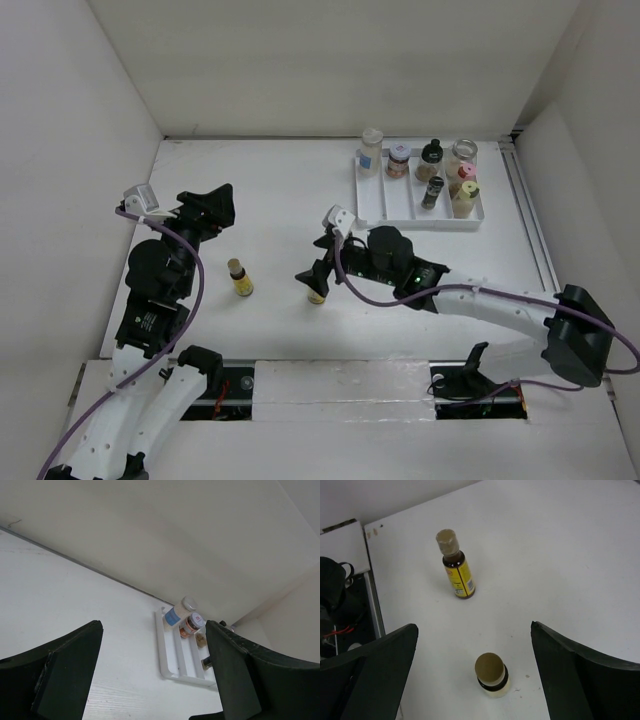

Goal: Organize the condiment bottles

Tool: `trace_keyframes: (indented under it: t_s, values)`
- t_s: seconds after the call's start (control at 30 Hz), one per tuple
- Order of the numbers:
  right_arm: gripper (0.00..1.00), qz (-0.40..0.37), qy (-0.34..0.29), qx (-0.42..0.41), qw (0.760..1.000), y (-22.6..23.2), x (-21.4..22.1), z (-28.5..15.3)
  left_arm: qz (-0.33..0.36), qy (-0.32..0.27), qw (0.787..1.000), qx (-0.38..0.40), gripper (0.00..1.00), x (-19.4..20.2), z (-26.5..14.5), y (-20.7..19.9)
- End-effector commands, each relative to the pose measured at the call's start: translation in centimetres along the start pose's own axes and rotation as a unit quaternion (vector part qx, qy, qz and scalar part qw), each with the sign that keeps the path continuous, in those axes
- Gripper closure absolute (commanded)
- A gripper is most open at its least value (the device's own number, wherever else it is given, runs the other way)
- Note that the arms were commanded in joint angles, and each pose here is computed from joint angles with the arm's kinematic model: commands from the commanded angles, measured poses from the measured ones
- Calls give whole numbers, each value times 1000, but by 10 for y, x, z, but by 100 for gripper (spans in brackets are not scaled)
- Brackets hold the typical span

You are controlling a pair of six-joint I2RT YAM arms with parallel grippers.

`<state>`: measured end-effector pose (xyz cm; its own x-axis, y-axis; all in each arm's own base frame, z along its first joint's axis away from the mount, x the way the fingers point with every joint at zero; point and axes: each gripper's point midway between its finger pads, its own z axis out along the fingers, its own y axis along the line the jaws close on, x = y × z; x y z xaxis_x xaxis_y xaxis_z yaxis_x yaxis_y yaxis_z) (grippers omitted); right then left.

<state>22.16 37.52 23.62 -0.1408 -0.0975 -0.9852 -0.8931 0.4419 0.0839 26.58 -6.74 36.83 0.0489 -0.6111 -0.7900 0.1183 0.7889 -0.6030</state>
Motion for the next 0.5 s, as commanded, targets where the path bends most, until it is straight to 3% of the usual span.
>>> trace_keyframes:
  t_s: [0.0,0.1,0.33,0.4,0.47]
  values:
    - [0,-3,-16,-4,1000,-1,2,8,2,-14,1000,18,20,-8,-1,-8]
    - [0,0,12,10,1000,-5,29,18,5,-19,1000,21,20,-10,-1,-9]
    - [5,12,14,48,999,-21,45,33,5,-19,1000,21,20,-11,-1,-9]
    - [25,17,9,48,999,-21,50,34,5,-17,1000,25,20,-10,-1,-11]
    - [35,24,10,48,998,-20,55,33,5,-17,1000,25,20,-10,-1,-11]
